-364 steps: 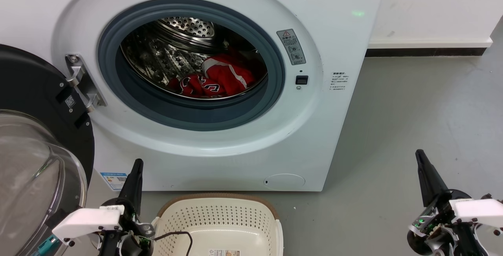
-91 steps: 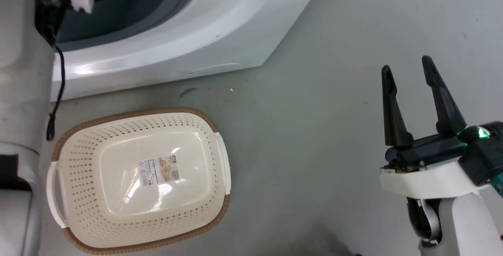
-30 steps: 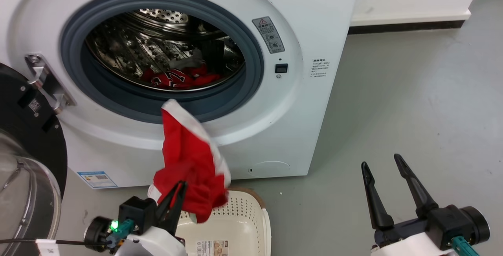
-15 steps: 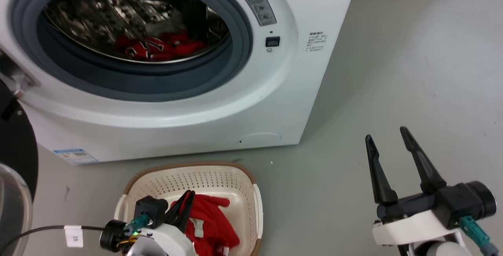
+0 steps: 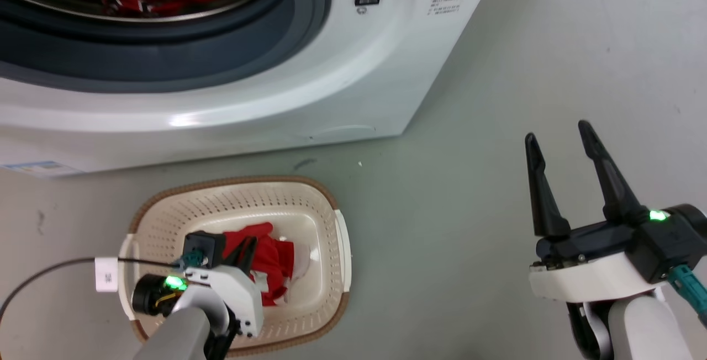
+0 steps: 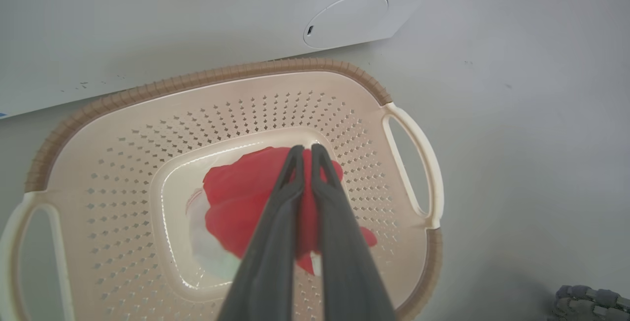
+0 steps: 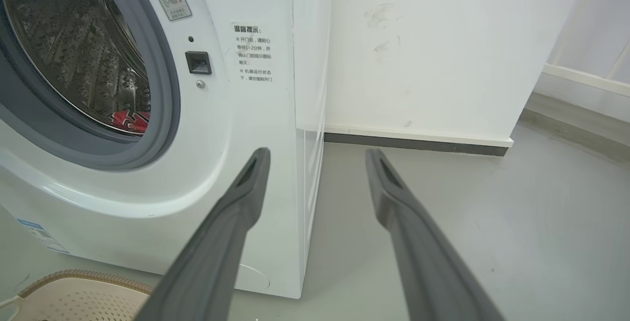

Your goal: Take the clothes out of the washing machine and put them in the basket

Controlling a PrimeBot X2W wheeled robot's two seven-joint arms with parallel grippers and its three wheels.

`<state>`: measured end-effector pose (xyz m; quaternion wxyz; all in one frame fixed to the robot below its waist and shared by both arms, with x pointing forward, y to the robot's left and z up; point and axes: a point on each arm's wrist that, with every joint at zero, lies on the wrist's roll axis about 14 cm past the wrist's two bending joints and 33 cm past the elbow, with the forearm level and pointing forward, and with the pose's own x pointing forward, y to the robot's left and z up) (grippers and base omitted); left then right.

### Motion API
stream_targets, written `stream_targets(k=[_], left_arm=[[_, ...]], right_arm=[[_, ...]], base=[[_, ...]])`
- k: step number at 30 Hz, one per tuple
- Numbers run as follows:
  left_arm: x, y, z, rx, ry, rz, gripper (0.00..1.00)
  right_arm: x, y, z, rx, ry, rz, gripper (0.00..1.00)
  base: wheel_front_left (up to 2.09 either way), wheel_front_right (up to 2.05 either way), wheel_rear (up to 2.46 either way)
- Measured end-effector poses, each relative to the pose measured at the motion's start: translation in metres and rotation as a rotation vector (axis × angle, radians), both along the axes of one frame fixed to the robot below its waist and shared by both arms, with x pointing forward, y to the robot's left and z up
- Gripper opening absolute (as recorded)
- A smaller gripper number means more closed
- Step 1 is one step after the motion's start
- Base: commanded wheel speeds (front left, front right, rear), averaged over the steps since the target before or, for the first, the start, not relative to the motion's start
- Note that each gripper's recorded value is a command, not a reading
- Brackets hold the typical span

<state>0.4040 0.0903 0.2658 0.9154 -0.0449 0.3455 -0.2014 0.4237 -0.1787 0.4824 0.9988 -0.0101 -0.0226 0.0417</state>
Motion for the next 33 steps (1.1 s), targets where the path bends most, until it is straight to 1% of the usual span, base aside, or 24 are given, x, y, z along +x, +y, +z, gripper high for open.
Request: stream_targets(k=[8,12,14,18,20,25,26,27,33], left_arm=[[0.012,0.008,-0.056,0.077,0.131,-0.007,0.0],[0.011,0.01,-0.083,0.11,0.196,-0.008,0.0],[0.011,0.013,-0.105,0.133,0.246,-0.007,0.0],[0.003,0.017,-0.125,0.167,0.309,-0.01,0.0],[0.0,0.018,-0.132,0.165,0.339,0.011,0.0],[-0.006,0.016,-0.139,0.173,0.376,0.012,0.0],[-0.007,0.015,-0.139,0.172,0.382,0.018,0.35],[-0.006,0.015,-0.138,0.172,0.382,0.027,1.0],[-0.008,0.019,-0.127,0.168,0.372,0.05,1.0]], right_arm=[[0.024,-0.01,-0.028,-0.007,0.05,-0.022,1.0],[0.032,-0.015,-0.045,-0.009,0.082,-0.033,1.0],[0.04,-0.019,-0.062,-0.012,0.111,-0.042,1.0],[0.043,-0.022,-0.076,-0.017,0.139,-0.048,1.0],[0.044,-0.023,-0.081,-0.016,0.15,-0.051,1.0],[0.048,-0.023,-0.086,-0.015,0.153,-0.051,1.0],[0.049,-0.023,-0.085,-0.015,0.152,-0.05,1.0],[0.049,-0.023,-0.085,-0.015,0.151,-0.05,1.0],[0.048,-0.02,-0.075,-0.007,0.131,-0.043,1.0]], base=[[0.0,0.0,0.0],[0.0,0.0,0.0],[0.0,0.0,0.0],[0.0,0.0,0.0],[0.0,0.0,0.0],[0.0,0.0,0.0],[0.0,0.0,0.0],[0.0,0.0,0.0],[0.0,0.0,0.0]])
